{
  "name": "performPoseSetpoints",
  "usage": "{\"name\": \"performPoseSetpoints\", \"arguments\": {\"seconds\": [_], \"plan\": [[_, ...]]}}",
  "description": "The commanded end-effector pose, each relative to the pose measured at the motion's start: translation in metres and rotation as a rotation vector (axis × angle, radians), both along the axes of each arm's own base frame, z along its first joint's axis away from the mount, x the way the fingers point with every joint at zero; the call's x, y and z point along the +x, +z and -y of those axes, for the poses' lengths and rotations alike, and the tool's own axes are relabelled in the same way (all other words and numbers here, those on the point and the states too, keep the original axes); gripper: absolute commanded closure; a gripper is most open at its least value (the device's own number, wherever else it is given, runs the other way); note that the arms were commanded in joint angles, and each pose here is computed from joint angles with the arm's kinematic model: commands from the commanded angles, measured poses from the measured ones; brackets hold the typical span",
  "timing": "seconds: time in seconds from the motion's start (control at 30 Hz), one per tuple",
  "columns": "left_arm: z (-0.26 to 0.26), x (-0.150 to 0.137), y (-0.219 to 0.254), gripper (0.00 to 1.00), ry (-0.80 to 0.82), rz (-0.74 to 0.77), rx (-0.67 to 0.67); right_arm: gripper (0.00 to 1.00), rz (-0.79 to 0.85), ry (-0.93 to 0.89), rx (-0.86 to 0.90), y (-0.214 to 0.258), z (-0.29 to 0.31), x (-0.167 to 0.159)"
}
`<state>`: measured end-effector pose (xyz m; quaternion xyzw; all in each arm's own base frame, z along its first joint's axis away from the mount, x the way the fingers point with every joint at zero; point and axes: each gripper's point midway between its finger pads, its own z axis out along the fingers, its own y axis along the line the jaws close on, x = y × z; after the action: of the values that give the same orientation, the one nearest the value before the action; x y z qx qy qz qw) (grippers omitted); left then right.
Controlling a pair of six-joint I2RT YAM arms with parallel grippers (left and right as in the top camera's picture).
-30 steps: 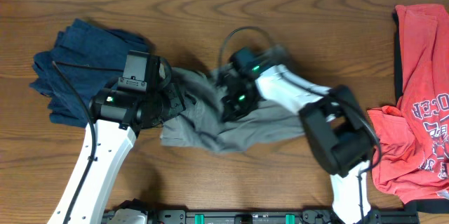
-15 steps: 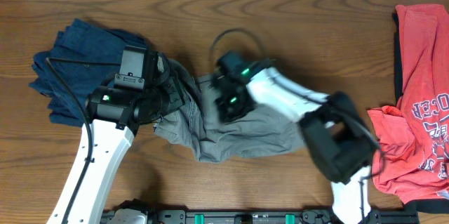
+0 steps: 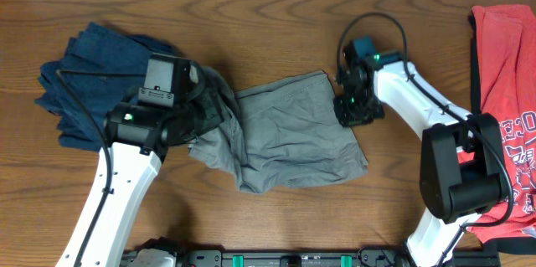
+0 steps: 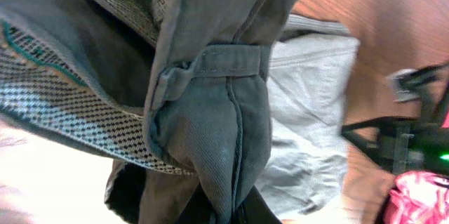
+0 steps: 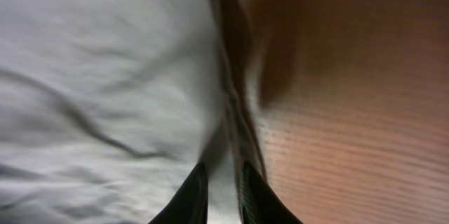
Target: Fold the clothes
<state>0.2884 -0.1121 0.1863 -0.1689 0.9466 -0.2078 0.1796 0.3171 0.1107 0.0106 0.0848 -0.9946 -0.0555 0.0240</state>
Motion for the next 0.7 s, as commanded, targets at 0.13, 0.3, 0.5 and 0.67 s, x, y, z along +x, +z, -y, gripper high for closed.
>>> {"name": "performPoseSetpoints", "arguments": {"seconds": [0.13,0.3,0.5,0.67], "plan": [[0.061,0.008,0.012,0.94,-0.061,0.032,-0.108,0.84,-0.058,-0.002,-0.021,-0.041,0.009,-0.035],[0.122,0.002,-0.002,0.94,-0.145,0.01,-0.157,0.83,-0.069,-0.01,-0.017,-0.046,0.007,-0.042],[0.181,-0.003,-0.033,0.94,-0.181,-0.048,-0.202,0.83,-0.073,-0.011,-0.001,-0.046,0.005,-0.043],[0.216,-0.005,-0.043,0.94,-0.163,-0.067,-0.266,0.83,-0.074,-0.011,-0.001,-0.046,0.005,-0.043]]}}
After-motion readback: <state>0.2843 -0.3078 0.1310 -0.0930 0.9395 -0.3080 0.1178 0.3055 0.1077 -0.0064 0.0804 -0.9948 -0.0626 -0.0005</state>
